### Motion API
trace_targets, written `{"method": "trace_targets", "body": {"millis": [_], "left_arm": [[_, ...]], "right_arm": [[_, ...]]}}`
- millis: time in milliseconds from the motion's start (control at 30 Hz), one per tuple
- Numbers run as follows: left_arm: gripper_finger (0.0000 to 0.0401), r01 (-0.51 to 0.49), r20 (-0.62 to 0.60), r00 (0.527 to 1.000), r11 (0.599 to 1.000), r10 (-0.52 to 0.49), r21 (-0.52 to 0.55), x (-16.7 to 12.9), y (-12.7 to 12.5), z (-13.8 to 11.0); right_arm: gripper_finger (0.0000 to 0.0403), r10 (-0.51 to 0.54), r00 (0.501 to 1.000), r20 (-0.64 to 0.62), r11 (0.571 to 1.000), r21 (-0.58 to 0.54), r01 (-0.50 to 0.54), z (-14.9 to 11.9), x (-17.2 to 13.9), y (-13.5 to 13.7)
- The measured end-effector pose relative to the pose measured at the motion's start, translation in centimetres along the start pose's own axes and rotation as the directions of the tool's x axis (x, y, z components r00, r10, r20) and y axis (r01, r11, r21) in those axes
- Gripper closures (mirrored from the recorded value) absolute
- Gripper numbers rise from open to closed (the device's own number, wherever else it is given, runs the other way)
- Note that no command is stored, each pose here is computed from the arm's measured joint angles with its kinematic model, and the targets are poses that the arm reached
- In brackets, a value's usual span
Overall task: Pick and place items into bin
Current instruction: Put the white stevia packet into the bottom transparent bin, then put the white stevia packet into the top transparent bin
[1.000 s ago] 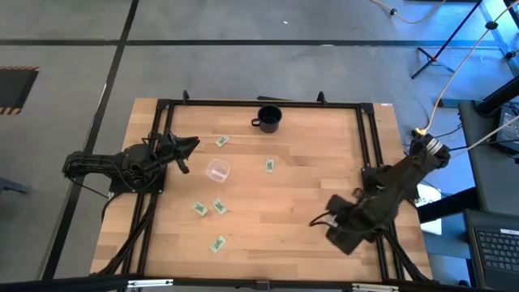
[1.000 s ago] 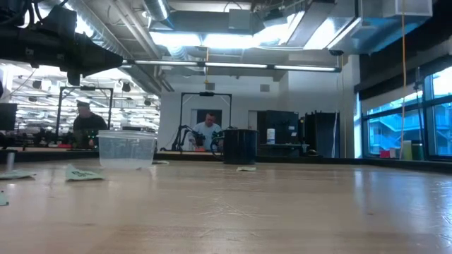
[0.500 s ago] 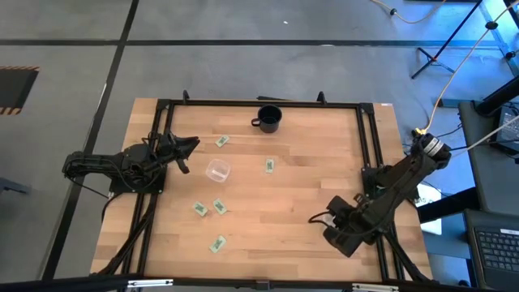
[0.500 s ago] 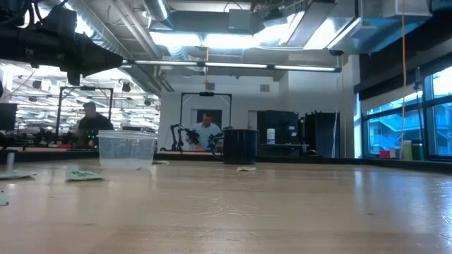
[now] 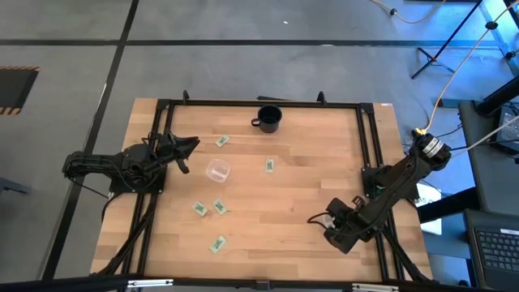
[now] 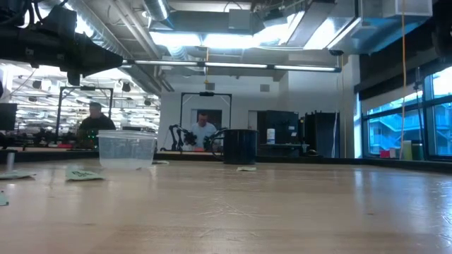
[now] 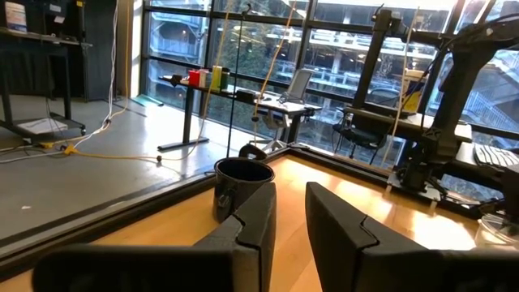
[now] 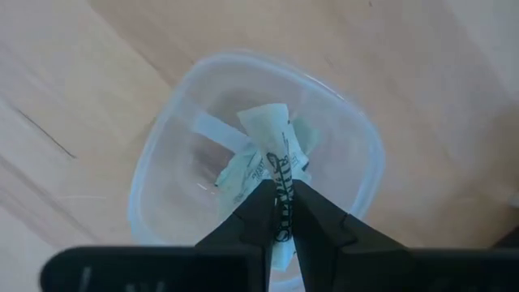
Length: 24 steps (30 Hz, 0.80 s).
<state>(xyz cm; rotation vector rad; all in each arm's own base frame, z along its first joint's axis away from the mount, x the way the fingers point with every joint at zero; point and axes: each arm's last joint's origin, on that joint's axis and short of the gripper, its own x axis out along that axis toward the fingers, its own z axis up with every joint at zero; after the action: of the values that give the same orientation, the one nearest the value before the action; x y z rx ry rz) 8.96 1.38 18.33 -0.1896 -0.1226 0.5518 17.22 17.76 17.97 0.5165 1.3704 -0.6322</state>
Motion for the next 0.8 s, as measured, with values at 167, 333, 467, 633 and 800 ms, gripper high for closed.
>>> {"method": "trace_targets", "body": {"millis": [167, 333, 467, 633, 800], "left_arm": [[0.0335, 0.0, 0.0, 1.0, 1.0, 0.0, 0.0, 0.0, 0.0, 0.0], [0.0336, 0.0, 0.0, 1.0, 1.0, 0.0, 0.0, 0.0, 0.0, 0.0], [0.0338, 0.0, 0.0, 1.0, 1.0, 0.0, -0.001, 0.0, 0.0, 0.0], [0.0334, 0.0, 0.0, 1.0, 1.0, 0.0, 0.0, 0.0, 0.0, 0.0], [0.0336, 0.0, 0.0, 1.0, 1.0, 0.0, 0.0, 0.0, 0.0, 0.0]], "right_arm": [[0.0356, -0.001, 1.0, 0.0, 1.0, -0.005, 0.001, 0.0, 0.0, 0.0], [0.0339, -0.001, 1.0, 0.0, 1.0, -0.01, 0.001, 0.0, 0.0, 0.0], [0.0306, 0.014, 1.0, 0.0, 0.999, -0.049, -0.014, 0.0, 0.0, 0.1], [0.0271, 0.023, 1.0, 0.0, 0.998, -0.053, -0.023, 0.1, -0.7, 0.5], [0.0264, 0.043, 0.999, 0.001, 0.995, -0.085, -0.043, 0.4, -2.2, 1.1]]}}
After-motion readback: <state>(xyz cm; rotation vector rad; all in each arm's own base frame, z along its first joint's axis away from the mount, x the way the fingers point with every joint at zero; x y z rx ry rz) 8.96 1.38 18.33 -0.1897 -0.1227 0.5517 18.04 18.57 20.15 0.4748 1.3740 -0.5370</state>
